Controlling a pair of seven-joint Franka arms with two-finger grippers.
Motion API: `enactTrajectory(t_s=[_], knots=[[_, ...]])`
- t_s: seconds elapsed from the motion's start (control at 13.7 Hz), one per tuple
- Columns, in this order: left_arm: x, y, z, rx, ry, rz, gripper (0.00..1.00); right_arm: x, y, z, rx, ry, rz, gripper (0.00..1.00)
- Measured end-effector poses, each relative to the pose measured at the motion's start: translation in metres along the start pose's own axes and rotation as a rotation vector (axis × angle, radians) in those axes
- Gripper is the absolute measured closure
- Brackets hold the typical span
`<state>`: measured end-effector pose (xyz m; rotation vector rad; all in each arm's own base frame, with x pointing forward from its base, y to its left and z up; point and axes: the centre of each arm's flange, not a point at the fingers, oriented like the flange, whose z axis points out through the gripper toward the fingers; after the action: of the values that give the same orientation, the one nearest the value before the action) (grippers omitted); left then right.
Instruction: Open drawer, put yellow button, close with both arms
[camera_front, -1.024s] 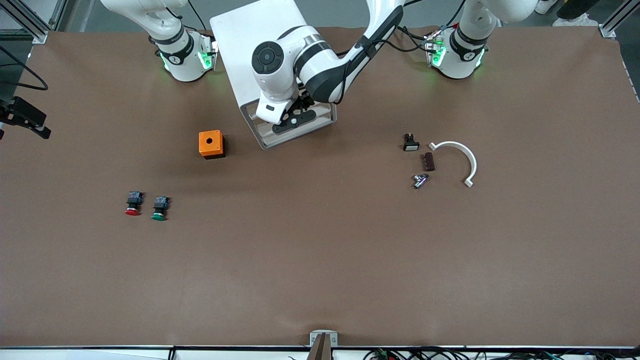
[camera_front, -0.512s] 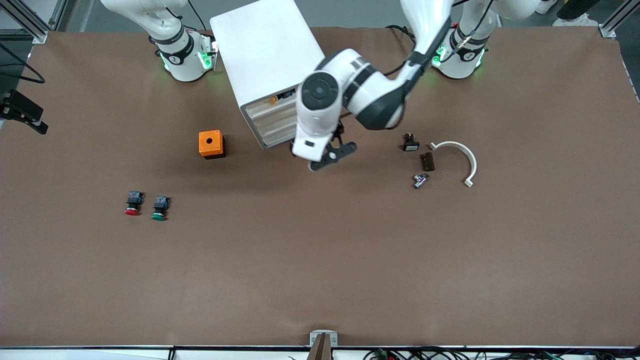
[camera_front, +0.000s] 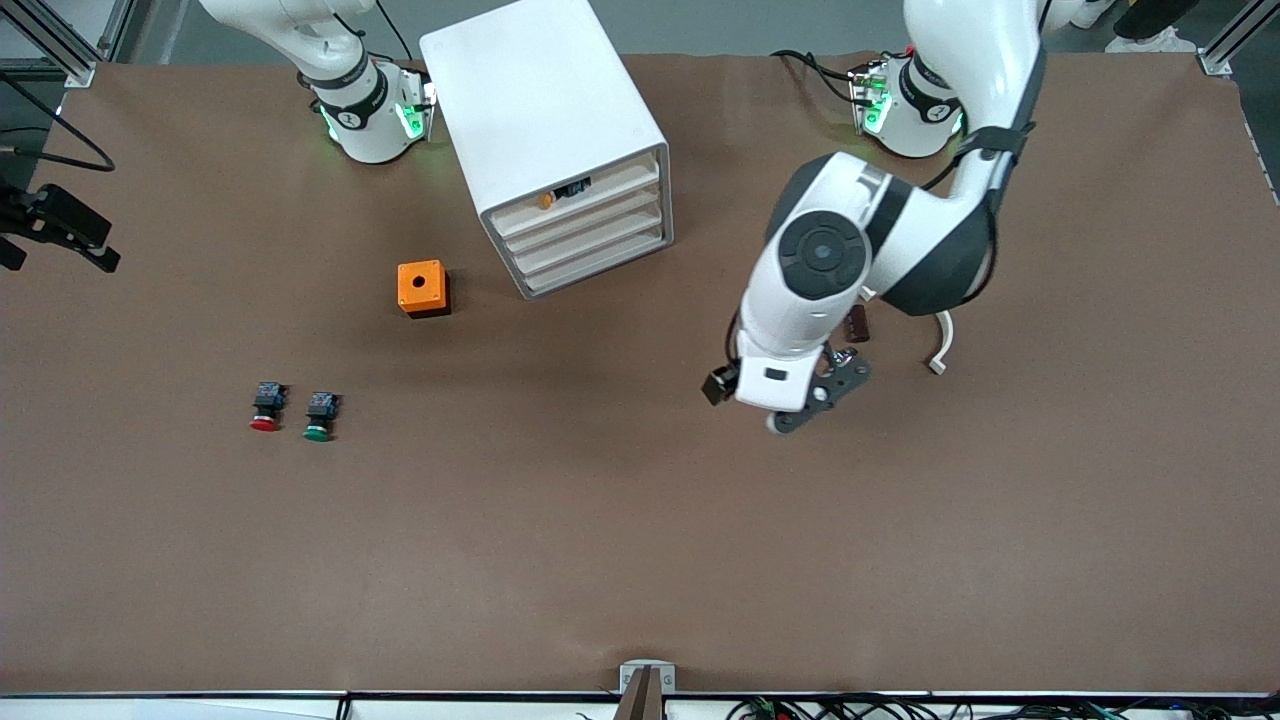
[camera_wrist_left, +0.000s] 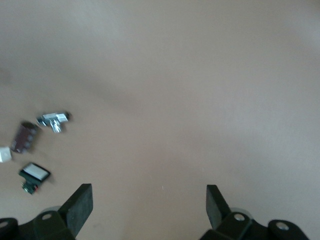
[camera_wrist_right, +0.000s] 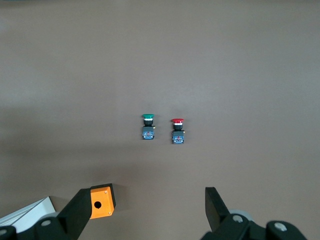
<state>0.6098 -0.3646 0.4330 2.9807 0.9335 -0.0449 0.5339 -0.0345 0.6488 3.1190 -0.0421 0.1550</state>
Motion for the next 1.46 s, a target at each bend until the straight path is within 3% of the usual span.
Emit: enactTrajectory(t_s=[0.29,0.66,1.1,1.46], knots=[[0.065,-0.046,-0.049,-0.042,0.032,-0.034,0.0,0.001,0.0,0.001,0.0,-0.001,0.002,0.0],[0.127,-0.124,-0.102,-0.02,0.022,0.127,0.0,0.001,0.0,0.002,0.0,-0.005,0.009,0.0],[0.157,-0.206,-0.16,0.0,-0.004,0.319,0.0,0.002,0.0,0.003,0.001,-0.006,0.012,0.0],[0.154,-0.256,-0.179,-0.001,-0.01,0.411,0.0,0.002,-0.001,0.003,0.002,-0.007,0.012,0.0]])
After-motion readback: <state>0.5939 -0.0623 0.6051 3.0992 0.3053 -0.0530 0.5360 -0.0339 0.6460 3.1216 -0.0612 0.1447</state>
